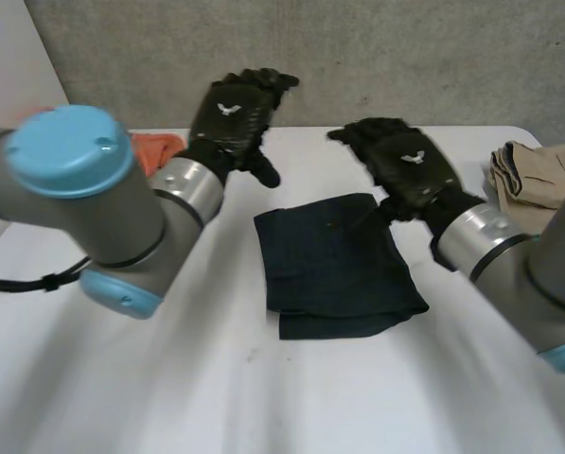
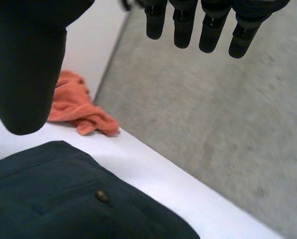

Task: Fold the laundry.

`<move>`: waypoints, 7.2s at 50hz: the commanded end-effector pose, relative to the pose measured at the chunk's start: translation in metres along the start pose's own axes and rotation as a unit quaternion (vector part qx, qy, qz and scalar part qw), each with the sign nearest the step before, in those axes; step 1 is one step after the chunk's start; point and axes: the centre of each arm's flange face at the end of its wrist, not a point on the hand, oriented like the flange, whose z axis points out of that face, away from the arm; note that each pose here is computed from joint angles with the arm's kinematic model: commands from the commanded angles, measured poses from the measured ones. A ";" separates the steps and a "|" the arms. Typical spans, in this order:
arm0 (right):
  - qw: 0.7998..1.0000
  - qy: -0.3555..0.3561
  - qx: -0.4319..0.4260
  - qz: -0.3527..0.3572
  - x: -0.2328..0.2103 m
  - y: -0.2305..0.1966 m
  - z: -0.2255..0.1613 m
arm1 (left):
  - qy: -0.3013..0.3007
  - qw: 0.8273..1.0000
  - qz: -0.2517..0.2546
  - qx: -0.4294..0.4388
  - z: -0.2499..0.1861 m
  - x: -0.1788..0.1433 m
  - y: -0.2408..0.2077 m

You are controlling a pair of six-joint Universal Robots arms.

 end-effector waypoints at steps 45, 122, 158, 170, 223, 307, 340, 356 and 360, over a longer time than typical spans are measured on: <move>0.967 0.005 -0.158 -0.199 -0.066 0.108 -0.056 | 0.246 0.967 -0.046 -0.049 -0.023 0.035 -0.063; 0.917 0.352 -0.039 -0.181 0.348 0.019 -0.055 | 0.301 0.952 -0.053 -0.011 -0.051 0.061 -0.086; 0.973 0.074 0.052 -0.213 0.041 0.000 -0.005 | -0.246 0.907 0.324 -0.108 0.025 -0.304 0.079; 0.975 0.059 -0.048 -0.209 0.028 0.044 -0.034 | -0.174 0.914 0.358 -0.075 0.028 -0.341 0.201; 0.966 0.164 -0.092 -0.175 0.052 0.014 -0.065 | 0.156 0.981 -0.017 -0.119 -0.073 0.071 0.090; 0.965 0.001 -0.187 -0.183 -0.006 0.073 -0.070 | 0.077 0.972 0.083 -0.207 -0.114 -0.010 0.123; 0.967 0.013 -0.140 -0.213 0.006 -0.013 0.011 | 0.028 0.994 0.005 -0.104 -0.068 -0.038 0.039; 0.960 0.106 -0.149 -0.213 0.012 0.036 0.034 | -0.036 0.988 0.088 -0.121 -0.052 -0.056 0.047; 0.959 0.129 -0.145 -0.207 0.014 0.006 0.019 | -0.038 0.989 0.091 -0.110 -0.066 -0.053 0.029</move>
